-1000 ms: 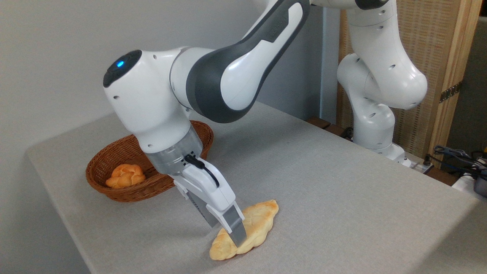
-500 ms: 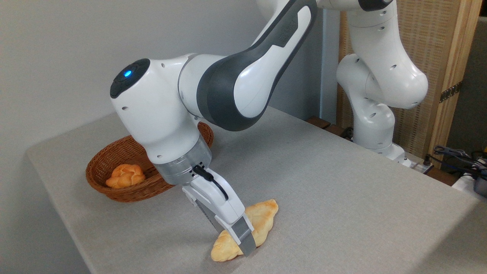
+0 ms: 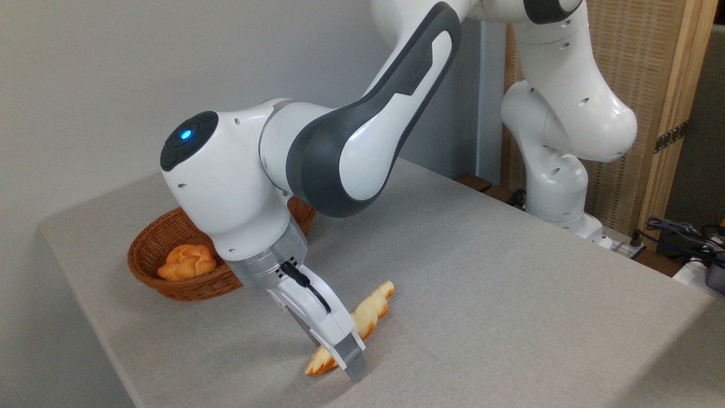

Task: Put bread into the basket
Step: 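Close the gripper on the end of the flat bread and lift it, then carry the flat bread over the wicker basket and lower it in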

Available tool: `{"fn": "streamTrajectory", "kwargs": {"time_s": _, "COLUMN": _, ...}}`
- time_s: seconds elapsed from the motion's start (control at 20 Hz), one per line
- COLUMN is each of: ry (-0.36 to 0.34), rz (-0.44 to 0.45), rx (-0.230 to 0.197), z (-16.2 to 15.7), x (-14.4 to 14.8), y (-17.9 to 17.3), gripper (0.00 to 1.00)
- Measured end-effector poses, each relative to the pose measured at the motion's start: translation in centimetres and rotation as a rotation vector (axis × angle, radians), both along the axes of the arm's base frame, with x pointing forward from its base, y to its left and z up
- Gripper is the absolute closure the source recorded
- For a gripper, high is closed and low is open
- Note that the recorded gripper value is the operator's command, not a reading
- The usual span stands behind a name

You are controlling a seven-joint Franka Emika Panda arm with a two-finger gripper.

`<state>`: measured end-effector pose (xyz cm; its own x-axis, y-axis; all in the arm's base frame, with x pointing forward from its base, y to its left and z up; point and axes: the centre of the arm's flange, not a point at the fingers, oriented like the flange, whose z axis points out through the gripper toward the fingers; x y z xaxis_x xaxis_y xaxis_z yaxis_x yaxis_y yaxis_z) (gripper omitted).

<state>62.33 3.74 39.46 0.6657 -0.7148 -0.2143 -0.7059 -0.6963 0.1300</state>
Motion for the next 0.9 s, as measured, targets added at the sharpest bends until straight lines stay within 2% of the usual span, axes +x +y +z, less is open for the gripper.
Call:
{"fn": "streamTrajectory", "kwargs": {"time_s": 0.2, "ry": -0.003, "rz": -0.019, "rx": -0.008, "z": 0.13, "x": 0.07, "y": -0.02, "gripper": 0.83}}
{"fn": "streamTrajectory", "kwargs": {"time_s": 0.9, "ry": -0.006, "rz": -0.045, "rx": -0.018, "z": 0.36, "x": 0.16, "y": -0.33, "gripper": 0.86}}
